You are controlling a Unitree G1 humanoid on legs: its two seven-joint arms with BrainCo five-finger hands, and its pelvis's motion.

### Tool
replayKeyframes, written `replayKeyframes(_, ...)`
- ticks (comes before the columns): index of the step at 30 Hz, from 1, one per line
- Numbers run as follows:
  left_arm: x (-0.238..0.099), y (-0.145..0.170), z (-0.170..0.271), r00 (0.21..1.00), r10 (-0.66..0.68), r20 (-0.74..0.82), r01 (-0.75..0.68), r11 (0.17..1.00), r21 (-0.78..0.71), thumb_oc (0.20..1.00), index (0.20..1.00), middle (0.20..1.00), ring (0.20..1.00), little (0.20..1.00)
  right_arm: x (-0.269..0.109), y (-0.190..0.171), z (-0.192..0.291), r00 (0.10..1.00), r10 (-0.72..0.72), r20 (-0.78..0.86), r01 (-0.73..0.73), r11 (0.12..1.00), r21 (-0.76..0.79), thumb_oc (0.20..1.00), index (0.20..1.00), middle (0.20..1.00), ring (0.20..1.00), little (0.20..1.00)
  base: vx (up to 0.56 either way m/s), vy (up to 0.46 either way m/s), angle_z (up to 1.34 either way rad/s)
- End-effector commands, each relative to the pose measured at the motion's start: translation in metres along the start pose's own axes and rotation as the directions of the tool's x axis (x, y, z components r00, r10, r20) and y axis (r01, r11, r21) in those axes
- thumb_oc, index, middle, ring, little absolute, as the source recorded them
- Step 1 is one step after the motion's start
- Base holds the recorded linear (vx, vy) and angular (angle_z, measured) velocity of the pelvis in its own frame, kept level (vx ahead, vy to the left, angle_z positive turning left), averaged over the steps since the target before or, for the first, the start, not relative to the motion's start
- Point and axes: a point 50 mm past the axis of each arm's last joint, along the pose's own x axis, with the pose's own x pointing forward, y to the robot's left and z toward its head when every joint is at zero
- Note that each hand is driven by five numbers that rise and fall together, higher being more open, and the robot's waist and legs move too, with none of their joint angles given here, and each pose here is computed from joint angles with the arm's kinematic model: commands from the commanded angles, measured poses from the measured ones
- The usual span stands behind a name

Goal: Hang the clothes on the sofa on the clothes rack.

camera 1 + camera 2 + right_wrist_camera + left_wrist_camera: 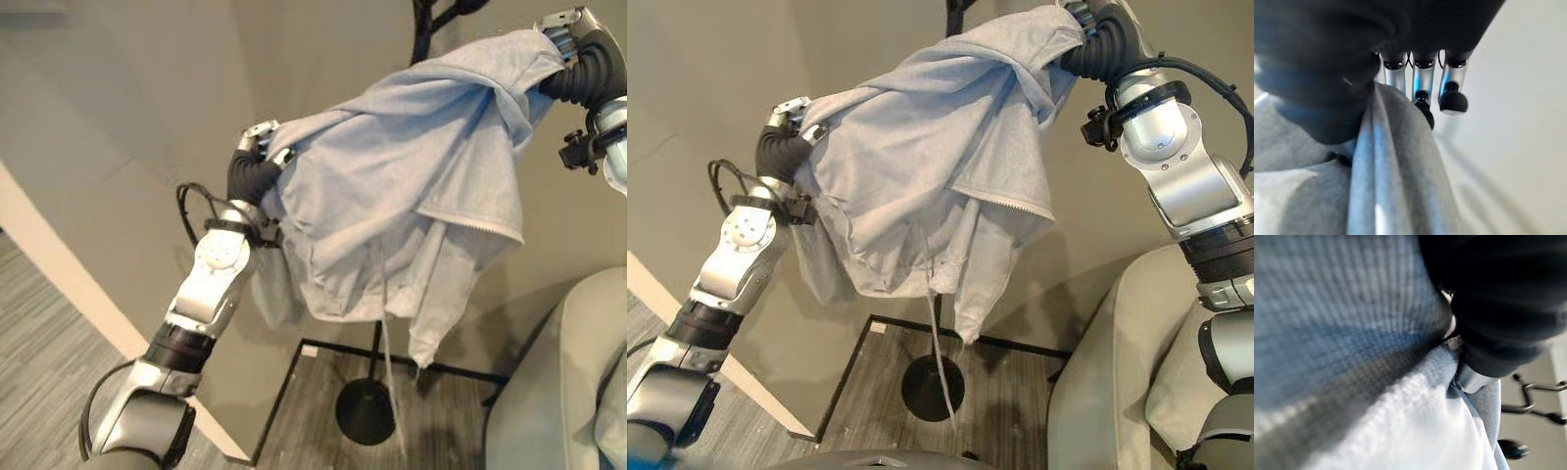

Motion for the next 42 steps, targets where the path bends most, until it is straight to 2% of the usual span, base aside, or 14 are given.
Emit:
replayKeyframes(1, 0.026, 0.014, 0.028, 0.991, 0.055, 0.119, -0.069, 0.991, 0.113, 0.200, 0.200, 0.200, 0.200, 0.200, 0.017, -0.022, 0.006, 0.997, -0.073, -0.001, 0.073, 0.997, -0.006, 0.200, 0.200, 0.200, 0.200, 0.200, 0.05, -0.045, -0.14)
replayKeyframes(8, 0.061, 0.030, 0.033, 0.985, 0.147, 0.091, -0.166, 0.951, 0.260, 0.200, 0.200, 0.200, 0.200, 0.200, 0.035, -0.008, 0.008, 0.997, -0.076, -0.016, 0.076, 0.997, 0.019, 0.200, 0.200, 0.200, 0.200, 0.200, 0.08, -0.081, -0.04)
replayKeyframes(13, 0.073, 0.043, 0.041, 0.974, 0.203, 0.104, -0.226, 0.921, 0.316, 0.200, 0.200, 0.200, 0.200, 0.200, 0.043, -0.004, 0.011, 0.996, -0.087, -0.016, 0.088, 0.996, 0.022, 0.200, 0.200, 0.200, 0.200, 0.200, 0.08, -0.071, 0.05)
replayKeyframes(15, 0.084, 0.059, 0.041, 0.962, 0.266, 0.067, -0.270, 0.877, 0.398, 0.200, 0.200, 0.200, 0.200, 0.200, 0.055, 0.009, 0.010, 0.996, -0.076, -0.044, 0.077, 0.997, 0.029, 0.200, 0.200, 0.200, 0.200, 0.200, 0.15, -0.115, 0.07)
replayKeyframes(21, 0.091, 0.069, 0.036, 0.948, 0.319, 0.018, -0.291, 0.839, 0.460, 0.200, 0.200, 0.200, 0.200, 0.200, 0.069, 0.030, 0.011, 0.995, -0.049, -0.084, 0.051, 0.998, 0.022, 0.200, 0.200, 0.200, 0.200, 0.200, 0.05, -0.053, 0.07)
replayKeyframes(24, 0.088, 0.070, 0.018, 0.942, 0.331, -0.062, -0.264, 0.839, 0.477, 0.200, 0.200, 0.200, 0.200, 0.200, 0.069, 0.048, 0.000, 0.989, -0.014, -0.149, 0.019, 0.999, 0.033, 0.200, 0.200, 0.200, 0.200, 0.200, 0.03, -0.044, 0.12)
replayKeyframes(29, 0.079, 0.046, -0.009, 0.950, 0.285, -0.128, -0.208, 0.882, 0.423, 0.200, 0.200, 0.200, 0.200, 0.200, 0.055, 0.067, -0.030, 0.959, 0.008, -0.283, 0.003, 0.999, 0.039, 0.200, 0.200, 0.200, 0.200, 0.200, -0.01, -0.040, 0.11)
replayKeyframes(34, 0.070, 0.021, -0.020, 0.965, 0.226, -0.135, -0.173, 0.930, 0.324, 0.200, 0.200, 0.200, 0.200, 0.200, 0.042, 0.083, -0.045, 0.942, 0.044, -0.333, -0.017, 0.996, 0.082, 0.200, 0.200, 0.200, 0.200, 0.200, -0.01, -0.009, 0.03)
replayKeyframes(42, 0.035, -0.018, -0.036, 0.983, 0.127, -0.130, -0.120, 0.991, 0.062, 0.200, 0.200, 0.200, 0.200, 0.200, 0.007, 0.123, -0.061, 0.918, 0.137, -0.371, -0.050, 0.971, 0.233, 0.200, 0.200, 0.200, 0.200, 0.200, 0.00, -0.001, 0.00)
